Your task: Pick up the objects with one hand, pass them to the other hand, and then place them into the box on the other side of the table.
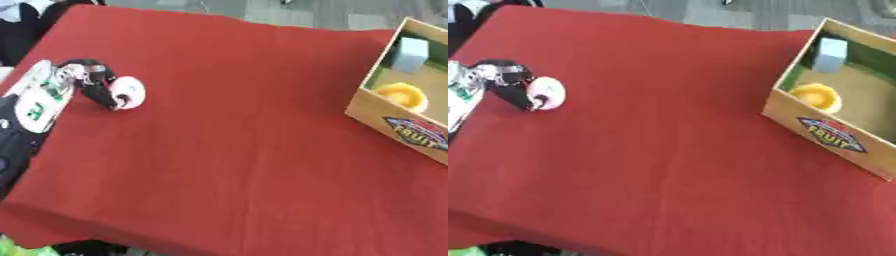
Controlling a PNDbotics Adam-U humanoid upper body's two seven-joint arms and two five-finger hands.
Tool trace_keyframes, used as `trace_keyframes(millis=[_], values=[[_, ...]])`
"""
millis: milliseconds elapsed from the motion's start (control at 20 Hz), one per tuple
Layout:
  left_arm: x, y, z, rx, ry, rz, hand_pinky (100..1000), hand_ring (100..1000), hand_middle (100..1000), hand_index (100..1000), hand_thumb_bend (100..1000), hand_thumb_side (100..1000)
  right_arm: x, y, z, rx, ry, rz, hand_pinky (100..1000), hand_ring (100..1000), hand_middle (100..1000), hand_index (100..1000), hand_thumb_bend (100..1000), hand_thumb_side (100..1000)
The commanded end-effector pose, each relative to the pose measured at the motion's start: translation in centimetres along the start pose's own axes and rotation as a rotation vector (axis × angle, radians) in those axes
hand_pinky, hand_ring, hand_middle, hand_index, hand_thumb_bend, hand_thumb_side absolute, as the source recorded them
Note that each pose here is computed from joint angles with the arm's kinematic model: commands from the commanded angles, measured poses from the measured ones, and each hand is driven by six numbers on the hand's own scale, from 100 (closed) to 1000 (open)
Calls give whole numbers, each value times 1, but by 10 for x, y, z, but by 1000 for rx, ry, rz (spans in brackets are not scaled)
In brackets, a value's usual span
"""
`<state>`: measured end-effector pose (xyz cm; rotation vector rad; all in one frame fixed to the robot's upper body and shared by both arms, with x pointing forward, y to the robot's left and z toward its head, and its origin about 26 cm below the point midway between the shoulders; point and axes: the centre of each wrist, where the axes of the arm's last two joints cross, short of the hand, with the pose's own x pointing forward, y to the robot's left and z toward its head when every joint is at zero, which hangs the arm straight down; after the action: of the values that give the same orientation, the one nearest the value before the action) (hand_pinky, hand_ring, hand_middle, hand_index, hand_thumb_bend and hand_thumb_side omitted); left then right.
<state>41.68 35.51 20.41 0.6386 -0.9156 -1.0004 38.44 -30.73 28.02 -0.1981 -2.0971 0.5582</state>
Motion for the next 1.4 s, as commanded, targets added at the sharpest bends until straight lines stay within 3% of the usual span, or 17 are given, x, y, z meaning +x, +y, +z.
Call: trace_keyframes(millis=[50, 400, 600, 900, 1150, 1400], values=[[3, 15, 14, 53, 14, -30, 791, 713, 666, 528, 100, 137, 8, -7, -1, -14, -18, 23, 911, 972, 596, 771, 100, 234], [14, 21, 31, 172, 16, -54, 773, 685, 640, 504, 100, 105, 8, -8, -1, -16, -19, 22, 912, 972, 596, 773, 100, 232], [26, 27, 56, 337, -15, -66, 741, 623, 594, 491, 100, 100, 9, -9, 0, -16, -24, 21, 912, 973, 601, 774, 100, 229], [44, 21, 87, 474, -138, -56, 724, 579, 570, 469, 100, 100, 16, -4, -5, 4, -51, 13, 912, 975, 605, 776, 100, 223], [55, 8, 100, 536, -272, -33, 712, 542, 544, 454, 100, 100, 37, 12, -16, 88, -135, 15, 911, 978, 621, 786, 100, 166], [65, -9, 99, 581, -391, 35, 704, 524, 534, 446, 100, 110, 72, 35, -30, 237, -254, 85, 906, 976, 650, 799, 142, 111]])
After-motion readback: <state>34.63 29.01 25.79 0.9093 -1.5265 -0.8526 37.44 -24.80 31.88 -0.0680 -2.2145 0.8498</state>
